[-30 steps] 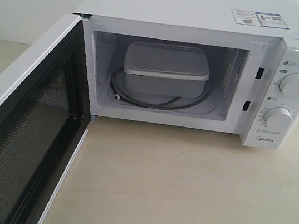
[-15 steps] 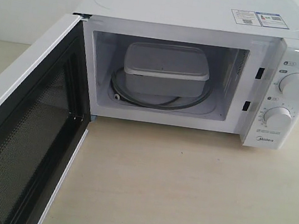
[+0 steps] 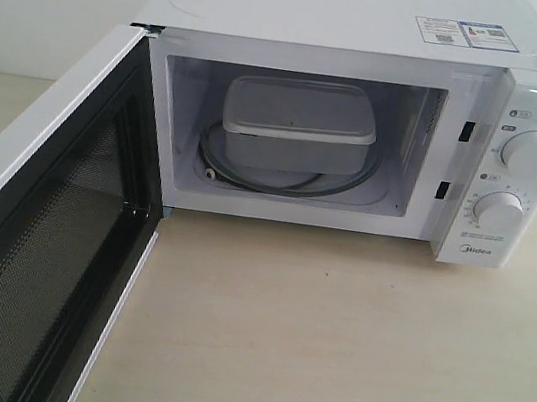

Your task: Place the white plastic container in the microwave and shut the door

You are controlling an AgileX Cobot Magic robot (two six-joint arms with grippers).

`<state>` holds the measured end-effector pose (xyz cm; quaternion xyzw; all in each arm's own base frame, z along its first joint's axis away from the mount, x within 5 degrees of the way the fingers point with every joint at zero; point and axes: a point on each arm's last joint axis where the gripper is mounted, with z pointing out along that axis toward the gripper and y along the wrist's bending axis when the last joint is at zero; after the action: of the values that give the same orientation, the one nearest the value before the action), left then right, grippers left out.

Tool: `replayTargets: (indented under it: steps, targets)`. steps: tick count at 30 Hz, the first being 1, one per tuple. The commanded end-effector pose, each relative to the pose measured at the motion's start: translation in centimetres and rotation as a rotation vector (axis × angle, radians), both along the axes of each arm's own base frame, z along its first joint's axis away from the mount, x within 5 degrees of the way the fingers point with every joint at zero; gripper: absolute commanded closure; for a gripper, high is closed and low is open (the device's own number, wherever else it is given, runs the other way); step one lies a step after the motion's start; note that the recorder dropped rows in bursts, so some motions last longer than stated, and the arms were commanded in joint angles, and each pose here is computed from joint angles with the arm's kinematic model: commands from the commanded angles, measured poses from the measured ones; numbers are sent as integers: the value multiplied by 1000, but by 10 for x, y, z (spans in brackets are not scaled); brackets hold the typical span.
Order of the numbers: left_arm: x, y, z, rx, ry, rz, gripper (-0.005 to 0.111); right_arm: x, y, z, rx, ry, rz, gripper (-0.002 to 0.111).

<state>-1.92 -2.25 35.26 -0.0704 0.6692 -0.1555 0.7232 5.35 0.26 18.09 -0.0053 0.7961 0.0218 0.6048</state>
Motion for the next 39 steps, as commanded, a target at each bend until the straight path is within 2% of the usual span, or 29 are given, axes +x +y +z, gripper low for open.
replayTargets:
  steps: [1, 7, 9, 11, 13, 16, 20, 21, 22, 23, 24, 27, 31, 32, 33, 34, 36, 39]
  targets:
    - [-3, 3, 17, -45, -165, 33, 103, 0, 0, 1, -9, -10, -4, 108]
    - [-10, 10, 34, -75, -376, 93, 103, 0, 0, 1, -9, -10, -4, 108]
    - [-12, 12, 40, -52, -451, 128, 103, 0, 0, 1, -9, -10, -4, 108]
    - [-6, 15, 46, -34, -479, 159, 103, 0, 0, 1, -9, -10, -4, 108]
    - [7, 18, 50, -31, -452, 171, 103, 0, 0, 1, -9, -10, -4, 108]
    - [43, 17, 59, 94, -233, 148, 103, 0, 0, 1, -9, -10, -4, 108]
    - [85, 16, 66, 194, 56, 76, 103, 0, 0, 1, -9, -10, -4, 108]
    - [108, 15, 65, 226, 222, 22, 103, 0, 0, 1, -9, -10, -4, 108]
    - [120, 15, 62, 247, 296, -2, 103, 0, 0, 1, -9, -10, -4, 108]
    - [138, 15, 56, 333, 425, -62, 103, 0, 0, 1, -9, -10, -4, 108]
    - [149, 15, 50, 379, 498, -101, 103, 0, 0, 1, -9, -10, -4, 108]
    - [183, 16, 25, 578, 659, -248, 103, 0, 0, 1, -9, -10, -4, 108]
    - [203, 16, 1, 721, 784, -408, 103, 0, 0, 1, -9, -10, -4, 108]
    - [205, 12, -7, 809, 797, -504, 103, 0, 0, 1, -9, -10, -4, 108]
    - [205, 7, -13, 891, 794, -585, 103, 0, 0, 1, -9, -10, -4, 108]
    - [202, 0, -22, 993, 788, -717, 103, 0, 0, 1, -9, -10, -4, 108]
    - [203, -10, -33, 1105, 722, -839, 103, 0, 0, 1, -9, -10, -4, 108]
    - [206, -20, -40, 1130, 665, -906, 103, 0, 0, 1, -9, -10, -4, 108]
